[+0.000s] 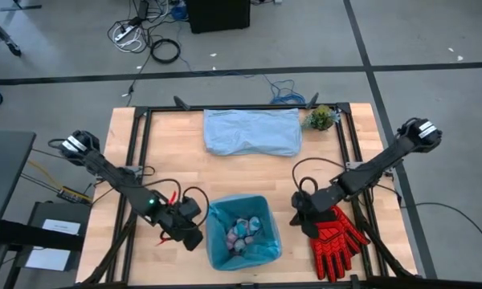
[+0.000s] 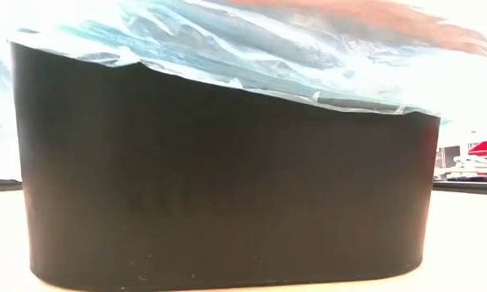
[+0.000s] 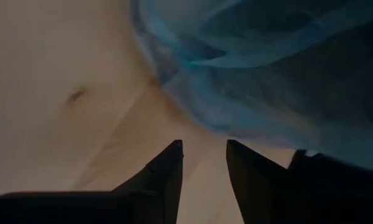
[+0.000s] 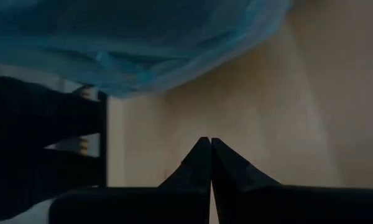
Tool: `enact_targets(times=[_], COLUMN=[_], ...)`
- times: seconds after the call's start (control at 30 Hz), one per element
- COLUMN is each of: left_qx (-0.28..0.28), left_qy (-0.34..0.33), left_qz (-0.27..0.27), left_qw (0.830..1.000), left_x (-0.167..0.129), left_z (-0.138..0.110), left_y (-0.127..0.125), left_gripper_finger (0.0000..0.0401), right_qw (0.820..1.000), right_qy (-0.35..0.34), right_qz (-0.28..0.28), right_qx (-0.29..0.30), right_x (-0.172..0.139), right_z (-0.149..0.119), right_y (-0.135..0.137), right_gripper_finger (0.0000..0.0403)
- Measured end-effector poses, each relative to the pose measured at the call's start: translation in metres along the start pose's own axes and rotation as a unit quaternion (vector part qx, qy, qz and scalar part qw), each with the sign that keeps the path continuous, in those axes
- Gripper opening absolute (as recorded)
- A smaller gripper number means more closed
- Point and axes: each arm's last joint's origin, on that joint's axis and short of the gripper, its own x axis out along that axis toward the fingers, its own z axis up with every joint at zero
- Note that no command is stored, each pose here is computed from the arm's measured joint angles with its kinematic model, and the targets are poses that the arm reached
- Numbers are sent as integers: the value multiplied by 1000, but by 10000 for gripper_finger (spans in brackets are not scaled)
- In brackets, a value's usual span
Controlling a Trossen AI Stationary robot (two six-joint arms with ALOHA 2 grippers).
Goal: Place trash/remove bag and relplace
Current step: Put the blue crumbled trash bag into the trash bin
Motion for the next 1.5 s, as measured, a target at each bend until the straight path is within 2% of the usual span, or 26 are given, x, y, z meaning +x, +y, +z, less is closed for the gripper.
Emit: enact_targets(times=[0.13, 0.33, 0.5, 0.7, 0.87, 1.07, 1.23, 1.37, 1.5], left_qx=[-7, -21, -16, -1, 21, 34, 36, 29, 29], left_qy=[-7, -19, -40, -61, -71, -52, -3, 33, 46], left_qz=[-3, 7, -19, -11, 27, 84, 118, 156, 160], left_qw=[1000, 1000, 999, 998, 997, 995, 992, 987, 986], left_x=[10, 18, 21, 22, 23, 22, 20, 14, 2], left_z=[3, 15, 35, 54, 72, 88, 85, 77, 72], left_y=[2, 7, 6, 14, 27, 48, 59, 66, 65], left_gripper_finger=[131, 131, 131, 131, 131, 131, 131, 131, 131], right_qw=[1000, 999, 997, 994, 994, 994, 992, 992, 993], right_qy=[15, -21, -44, -73, -87, -104, -121, -112, -98], right_qz=[9, 42, 62, 75, 63, 44, 30, 55, 71], right_qx=[-3, -8, -12, -11, -14, -8, 1, 11, 13], right_x=[19, 39, 45, 40, 36, 30, 25, 23, 25], right_z=[-2, 11, 27, 48, 57, 68, 77, 79, 76], right_y=[-6, -19, -35, -52, -64, -78, -90, -90, -85], right_gripper_finger=[0, 0, 0, 0, 0, 0, 0, 0, 0])
